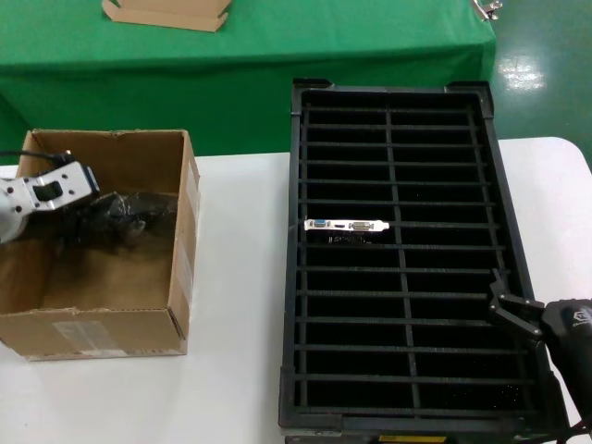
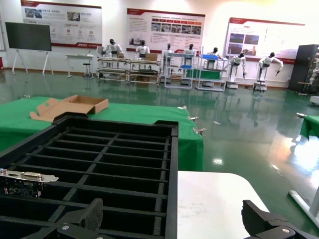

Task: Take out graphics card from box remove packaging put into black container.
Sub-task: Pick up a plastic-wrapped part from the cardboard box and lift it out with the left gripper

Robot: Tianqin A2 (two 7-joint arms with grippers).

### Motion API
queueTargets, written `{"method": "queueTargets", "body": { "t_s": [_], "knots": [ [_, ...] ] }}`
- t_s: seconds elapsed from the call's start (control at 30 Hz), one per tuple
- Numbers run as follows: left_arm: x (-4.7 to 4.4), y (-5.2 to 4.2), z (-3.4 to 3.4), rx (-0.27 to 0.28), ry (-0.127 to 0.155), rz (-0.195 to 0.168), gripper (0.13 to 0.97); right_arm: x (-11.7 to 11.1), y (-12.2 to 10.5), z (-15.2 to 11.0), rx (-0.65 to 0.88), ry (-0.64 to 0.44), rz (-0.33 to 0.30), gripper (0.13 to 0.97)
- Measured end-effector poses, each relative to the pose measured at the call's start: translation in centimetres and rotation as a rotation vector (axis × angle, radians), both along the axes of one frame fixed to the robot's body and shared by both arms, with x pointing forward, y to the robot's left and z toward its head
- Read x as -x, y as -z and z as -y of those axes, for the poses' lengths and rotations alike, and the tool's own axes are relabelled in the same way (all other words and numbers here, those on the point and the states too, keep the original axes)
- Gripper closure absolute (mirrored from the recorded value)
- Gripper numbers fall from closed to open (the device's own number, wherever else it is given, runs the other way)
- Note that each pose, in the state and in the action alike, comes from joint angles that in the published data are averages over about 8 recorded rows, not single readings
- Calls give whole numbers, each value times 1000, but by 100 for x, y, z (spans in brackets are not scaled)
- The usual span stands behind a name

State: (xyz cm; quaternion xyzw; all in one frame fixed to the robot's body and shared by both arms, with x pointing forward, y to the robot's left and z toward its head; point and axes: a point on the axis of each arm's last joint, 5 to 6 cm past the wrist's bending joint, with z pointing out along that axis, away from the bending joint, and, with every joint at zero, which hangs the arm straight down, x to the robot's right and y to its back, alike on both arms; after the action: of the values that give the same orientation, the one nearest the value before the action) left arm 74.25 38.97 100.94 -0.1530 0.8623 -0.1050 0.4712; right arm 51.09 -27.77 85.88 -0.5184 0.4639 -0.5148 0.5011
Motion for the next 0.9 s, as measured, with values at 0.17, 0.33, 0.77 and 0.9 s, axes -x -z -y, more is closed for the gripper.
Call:
{"method": "queueTargets", "body": {
  "t_s": [0.17, 0.33, 0.77, 0.9],
  "knots": [
    [-11, -156, -45, 27, 3, 31, 957, 0, 0, 0, 0, 0, 0, 130],
    [-4, -312, -99, 48, 9, 62, 957, 0, 0, 0, 0, 0, 0, 130],
    [320, -614, -117, 29, 18, 111, 957, 0, 0, 0, 0, 0, 0, 130],
    [516, -726, -75, 17, 17, 141, 958, 0, 0, 0, 0, 0, 0, 130]
  ]
}}
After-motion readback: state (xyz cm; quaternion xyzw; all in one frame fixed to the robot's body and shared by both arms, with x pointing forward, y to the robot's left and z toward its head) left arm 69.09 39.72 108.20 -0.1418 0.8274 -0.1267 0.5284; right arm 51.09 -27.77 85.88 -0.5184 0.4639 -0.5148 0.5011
